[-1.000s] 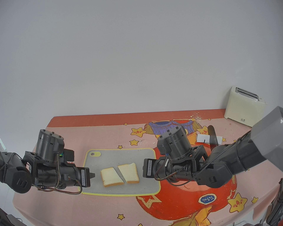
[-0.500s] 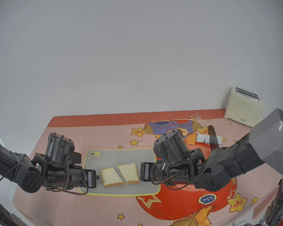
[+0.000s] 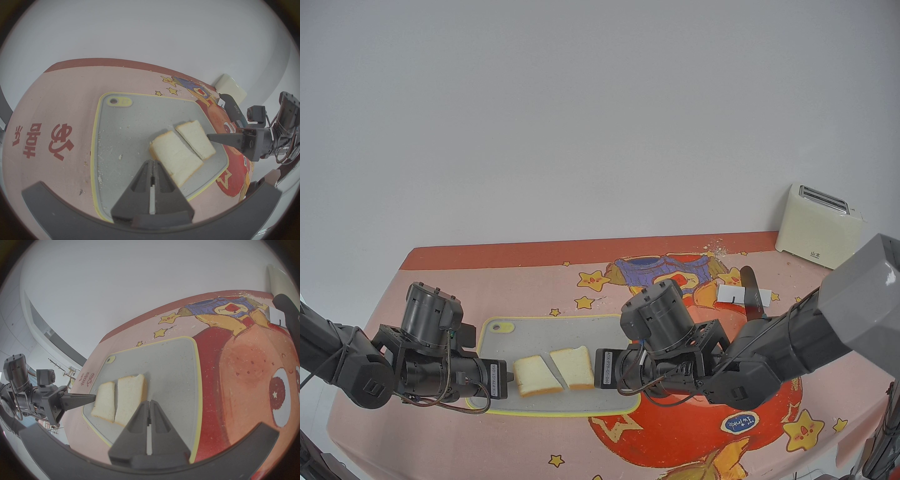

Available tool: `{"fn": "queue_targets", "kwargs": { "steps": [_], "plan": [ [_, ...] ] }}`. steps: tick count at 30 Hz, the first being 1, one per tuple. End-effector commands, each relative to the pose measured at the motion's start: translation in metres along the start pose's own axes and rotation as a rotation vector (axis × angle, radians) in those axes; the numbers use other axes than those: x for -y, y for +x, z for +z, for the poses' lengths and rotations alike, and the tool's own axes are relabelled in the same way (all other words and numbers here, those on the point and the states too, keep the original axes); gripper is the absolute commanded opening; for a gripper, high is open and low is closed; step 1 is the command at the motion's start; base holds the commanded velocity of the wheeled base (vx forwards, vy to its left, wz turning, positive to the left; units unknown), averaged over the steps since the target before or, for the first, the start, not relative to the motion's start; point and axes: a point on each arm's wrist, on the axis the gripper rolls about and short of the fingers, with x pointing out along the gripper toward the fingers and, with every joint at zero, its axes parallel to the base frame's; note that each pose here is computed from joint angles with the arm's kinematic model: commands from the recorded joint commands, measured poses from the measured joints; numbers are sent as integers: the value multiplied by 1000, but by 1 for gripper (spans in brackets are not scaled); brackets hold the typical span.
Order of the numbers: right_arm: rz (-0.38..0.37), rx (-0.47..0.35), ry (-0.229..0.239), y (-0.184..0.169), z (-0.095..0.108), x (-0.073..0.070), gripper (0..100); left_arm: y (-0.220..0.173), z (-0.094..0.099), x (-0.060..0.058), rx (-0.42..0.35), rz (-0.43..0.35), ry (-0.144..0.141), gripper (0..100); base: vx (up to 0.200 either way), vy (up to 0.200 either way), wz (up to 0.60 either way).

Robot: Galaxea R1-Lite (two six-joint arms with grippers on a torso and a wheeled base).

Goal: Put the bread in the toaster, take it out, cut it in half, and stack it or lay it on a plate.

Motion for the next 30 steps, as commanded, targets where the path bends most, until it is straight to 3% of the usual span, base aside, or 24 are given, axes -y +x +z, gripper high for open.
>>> {"fn": "queue_targets", "kwargs": {
  "steps": [1,12,30],
  "plan": [
    [-3,-5,-1,2,-1,1,0,4,0,0,-5,2,0,0,0,0,0],
    [-7,-12,-5,5,-3,1,0,5,3,1,32,-15,1,0,0,0,0],
    [5,-30,-24,3,-12,-6,0,-1,-5,5,22,-35,17,0,0,0,0]
  ]
}}
